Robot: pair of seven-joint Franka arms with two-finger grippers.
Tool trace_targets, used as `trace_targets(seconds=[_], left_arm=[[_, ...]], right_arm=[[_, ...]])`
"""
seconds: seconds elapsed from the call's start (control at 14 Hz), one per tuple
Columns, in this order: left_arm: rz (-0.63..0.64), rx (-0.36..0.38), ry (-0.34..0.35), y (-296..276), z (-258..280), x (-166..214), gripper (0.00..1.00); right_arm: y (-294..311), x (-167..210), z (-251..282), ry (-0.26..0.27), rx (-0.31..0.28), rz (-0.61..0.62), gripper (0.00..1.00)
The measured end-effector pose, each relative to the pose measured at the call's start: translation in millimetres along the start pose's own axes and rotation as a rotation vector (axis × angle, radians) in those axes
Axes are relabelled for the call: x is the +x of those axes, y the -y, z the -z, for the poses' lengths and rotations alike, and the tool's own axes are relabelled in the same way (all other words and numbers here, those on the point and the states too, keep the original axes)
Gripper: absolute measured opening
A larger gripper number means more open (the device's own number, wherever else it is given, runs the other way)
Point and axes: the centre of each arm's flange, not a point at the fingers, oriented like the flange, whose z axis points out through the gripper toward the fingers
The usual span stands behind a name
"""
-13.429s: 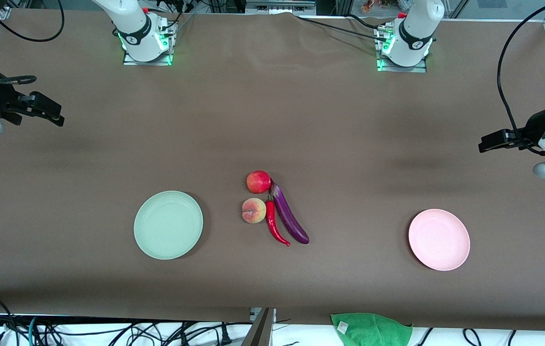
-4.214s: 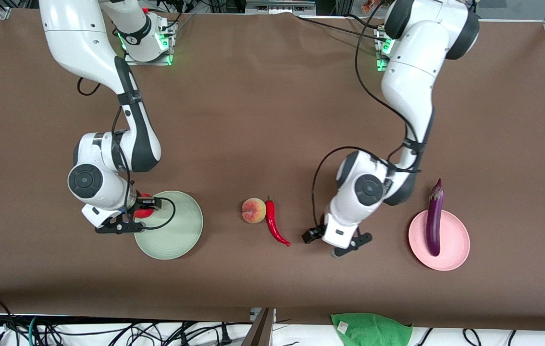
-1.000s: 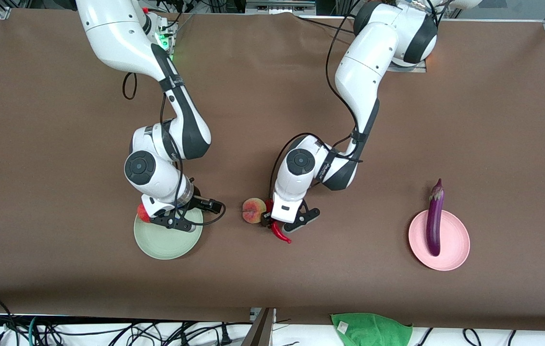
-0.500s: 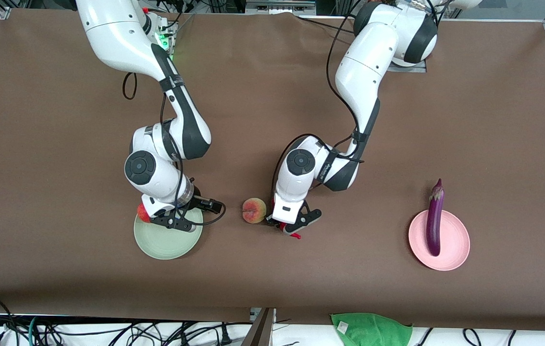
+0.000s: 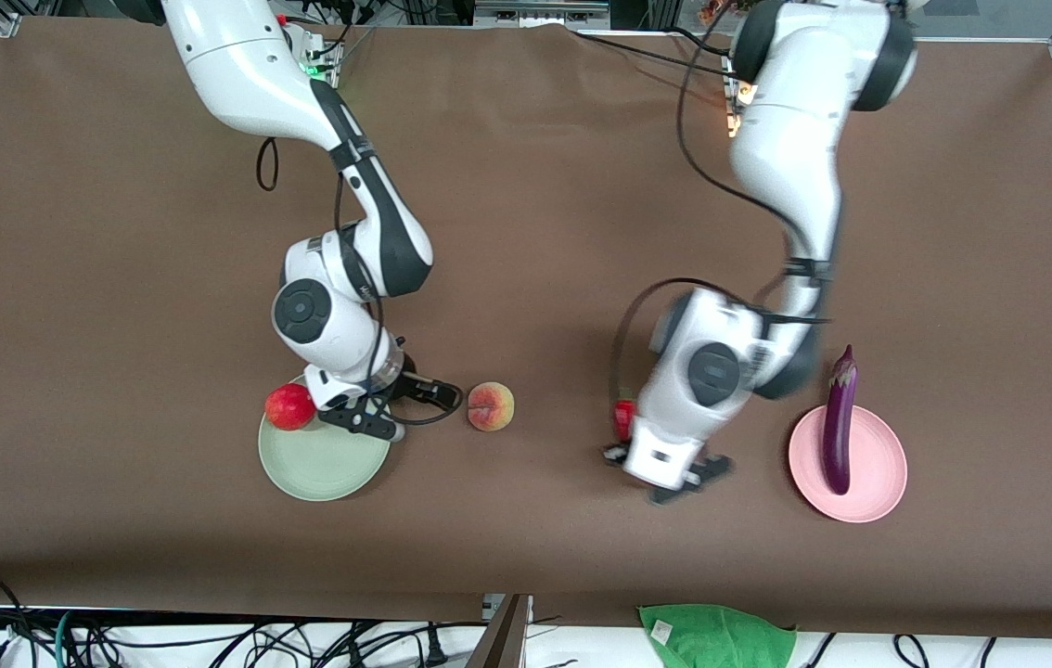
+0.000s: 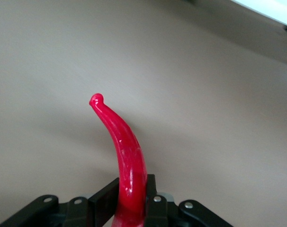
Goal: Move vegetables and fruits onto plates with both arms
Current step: 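Carry the chili to the pink plate while the right gripper lifts the peach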
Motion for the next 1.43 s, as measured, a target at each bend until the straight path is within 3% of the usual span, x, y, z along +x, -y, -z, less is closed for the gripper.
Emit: trace_targets(seconds=[0.36,0.57,0.86,1.0,1.14,1.36,1.43], left_arm=[[-0.200,0.036,0.065,131,17,85,0.25],[-0.274,0.045,0.097,193,5,109,0.25],[-0.369,0.046,0.143,257,-12,125,0.25],[-0.402,0.030,0.153,276,-14,130,0.25],[-0.430,-0.021,0.158,297,-16,135,0.25],[-0.445,-0.046,0.153,314,-14,140,0.25],[-0.446,-0.049,0.153,314,-14,140,0.29]], right_arm=[[49,-24,-35,-0.065,0.066,-0.029,1.00],[56,-36,-66,-0.099,0.082,-0.008,1.00],[64,-47,-81,-0.105,0.087,-0.001,1.00],[64,-46,-80,-0.111,0.083,0.007,0.96],[65,-44,-77,-0.123,0.073,0.026,0.84],[52,-22,-65,-0.102,0.005,0.049,0.84],[45,-8,-50,-0.087,-0.013,0.066,0.84]])
